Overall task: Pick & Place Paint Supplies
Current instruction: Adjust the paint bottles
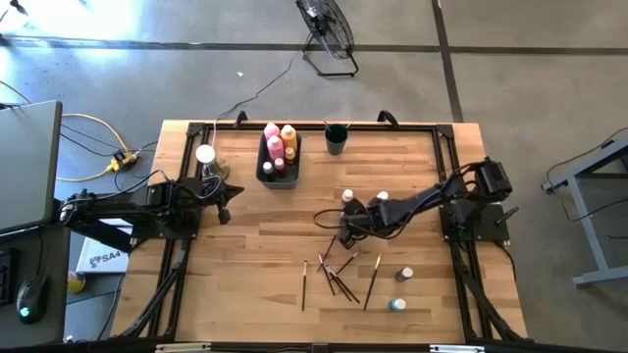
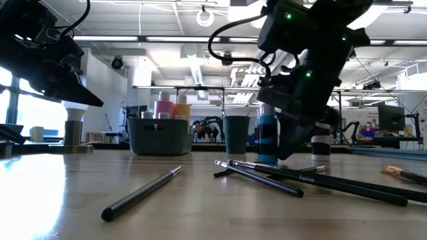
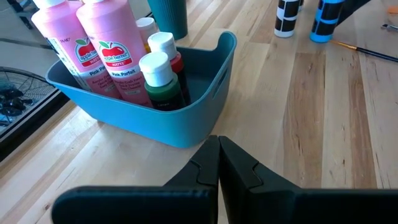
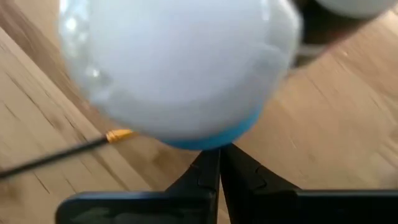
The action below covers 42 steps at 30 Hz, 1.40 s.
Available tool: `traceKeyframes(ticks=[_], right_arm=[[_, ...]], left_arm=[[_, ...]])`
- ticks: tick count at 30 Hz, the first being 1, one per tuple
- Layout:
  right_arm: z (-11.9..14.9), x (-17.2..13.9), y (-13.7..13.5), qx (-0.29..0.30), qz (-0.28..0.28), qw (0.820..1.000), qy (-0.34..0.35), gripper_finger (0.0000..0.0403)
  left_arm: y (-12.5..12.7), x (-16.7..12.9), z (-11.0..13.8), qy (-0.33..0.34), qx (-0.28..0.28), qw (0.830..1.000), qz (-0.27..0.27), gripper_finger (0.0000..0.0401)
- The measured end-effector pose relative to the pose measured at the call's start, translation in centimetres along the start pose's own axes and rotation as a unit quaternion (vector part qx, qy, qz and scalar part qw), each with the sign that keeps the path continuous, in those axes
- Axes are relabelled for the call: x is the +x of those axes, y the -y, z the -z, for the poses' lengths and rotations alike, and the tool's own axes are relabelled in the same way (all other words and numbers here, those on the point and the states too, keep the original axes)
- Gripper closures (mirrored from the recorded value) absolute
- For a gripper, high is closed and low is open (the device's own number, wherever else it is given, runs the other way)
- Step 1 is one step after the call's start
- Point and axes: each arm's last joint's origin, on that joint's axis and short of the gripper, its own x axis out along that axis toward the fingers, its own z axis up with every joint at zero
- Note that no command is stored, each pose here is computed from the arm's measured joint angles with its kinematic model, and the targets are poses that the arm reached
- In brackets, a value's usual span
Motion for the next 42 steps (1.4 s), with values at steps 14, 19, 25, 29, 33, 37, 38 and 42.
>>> traceKeyframes(ticks=[14, 19, 25, 29, 33, 37, 38, 42], right_arm=[[-0.9, 0.1, -0.2, 0.020, -0.021, 0.999, 0.024, 0.0400], [-0.6, -0.3, -0.3, 0.019, -0.051, 0.998, -0.014, 0.0400], [0.4, -1.8, 0.0, 0.023, -0.035, 0.998, -0.051, 0.0400], [1.3, -3.4, 0.7, 0.028, 0.001, 0.997, -0.077, 0.0400], [2.0, -5.1, 1.7, 0.034, 0.046, 0.995, -0.086, 0.0400], [2.6, -6.2, 2.7, 0.033, 0.105, 0.991, -0.080, 0.0400], [2.7, -6.4, 3.0, 0.031, 0.119, 0.989, -0.077, 0.0400], [2.8, -6.7, 3.6, 0.026, 0.154, 0.985, -0.075, 0.0400]], left_arm=[[0.0, 0.0, 0.0, 0.000, 0.000, 1.000, 0.000, 0.0401], [0.0, 0.0, 0.0, 0.000, 0.000, 1.000, 0.000, 0.0401], [0.0, 0.0, 0.0, -0.001, 0.001, 1.000, 0.001, 0.0401], [0.0, 0.0, 0.0, -0.002, 0.001, 1.000, 0.001, 0.0401], [0.0, 0.0, 0.0, -0.002, 0.001, 1.000, 0.001, 0.0401], [0.0, 0.0, 0.0, -0.002, 0.001, 1.000, 0.002, 0.0401], [0.0, 0.0, 0.0, -0.002, 0.001, 1.000, 0.002, 0.0401], [0.0, 0.0, 0.1, -0.003, 0.001, 1.000, 0.002, 0.0401]])
